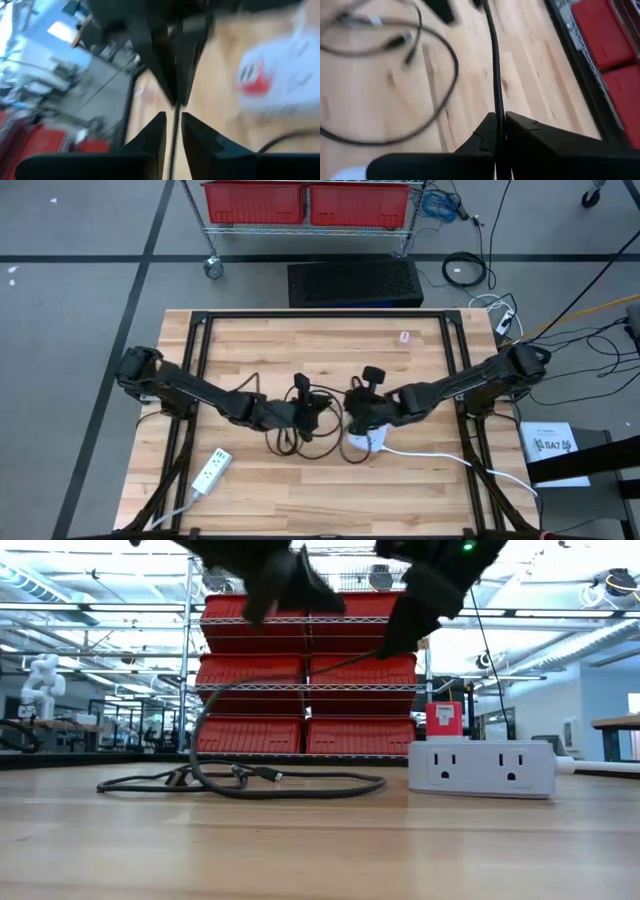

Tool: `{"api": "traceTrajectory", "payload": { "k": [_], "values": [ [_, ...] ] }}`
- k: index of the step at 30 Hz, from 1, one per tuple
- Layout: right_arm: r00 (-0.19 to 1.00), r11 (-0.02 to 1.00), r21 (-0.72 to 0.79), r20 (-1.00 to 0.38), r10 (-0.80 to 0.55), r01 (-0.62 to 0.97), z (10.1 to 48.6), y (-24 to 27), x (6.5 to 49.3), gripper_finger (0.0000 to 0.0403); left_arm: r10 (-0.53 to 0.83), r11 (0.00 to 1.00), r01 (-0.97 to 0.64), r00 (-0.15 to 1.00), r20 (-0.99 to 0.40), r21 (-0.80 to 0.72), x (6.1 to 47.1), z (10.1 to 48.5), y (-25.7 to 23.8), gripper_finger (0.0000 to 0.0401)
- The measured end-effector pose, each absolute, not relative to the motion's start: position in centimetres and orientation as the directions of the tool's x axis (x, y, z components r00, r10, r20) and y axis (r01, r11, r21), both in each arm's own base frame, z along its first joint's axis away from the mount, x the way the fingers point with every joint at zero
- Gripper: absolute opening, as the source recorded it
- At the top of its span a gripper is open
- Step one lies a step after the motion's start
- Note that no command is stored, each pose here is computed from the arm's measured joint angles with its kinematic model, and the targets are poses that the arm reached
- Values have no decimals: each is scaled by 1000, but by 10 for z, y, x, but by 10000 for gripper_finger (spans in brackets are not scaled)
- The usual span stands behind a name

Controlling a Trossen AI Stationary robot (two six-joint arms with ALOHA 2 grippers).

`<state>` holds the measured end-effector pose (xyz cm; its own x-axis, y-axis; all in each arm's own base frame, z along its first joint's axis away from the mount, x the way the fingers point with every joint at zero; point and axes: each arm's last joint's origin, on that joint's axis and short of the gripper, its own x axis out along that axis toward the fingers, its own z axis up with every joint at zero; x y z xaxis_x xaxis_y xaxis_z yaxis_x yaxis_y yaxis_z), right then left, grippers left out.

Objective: Insert USB
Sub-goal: Insert the top black USB cable into the red charger adapter

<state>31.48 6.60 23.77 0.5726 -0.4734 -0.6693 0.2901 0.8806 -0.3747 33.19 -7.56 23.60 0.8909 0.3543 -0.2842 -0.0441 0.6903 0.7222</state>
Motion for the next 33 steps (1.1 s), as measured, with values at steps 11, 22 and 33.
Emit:
{"api": "traceTrajectory", "payload": {
  "k": [11, 22, 33],
  "values": [
    [912, 951, -82, -268, -309, 298, 200, 92, 254, 1, -37, 881, 79, 994, -99, 467, 318, 288, -57, 68],
    [948, 949, -6, -62, -313, 314, 163, 99, 226, 0, -177, 902, 123, 980, 94, 413, 321, 307, -44, 68],
    [950, 950, 3, -10, -311, 311, 143, 101, 236, 0, -88, 953, 19, 972, 217, 302, 300, 266, -23, 68]
  ]
}}
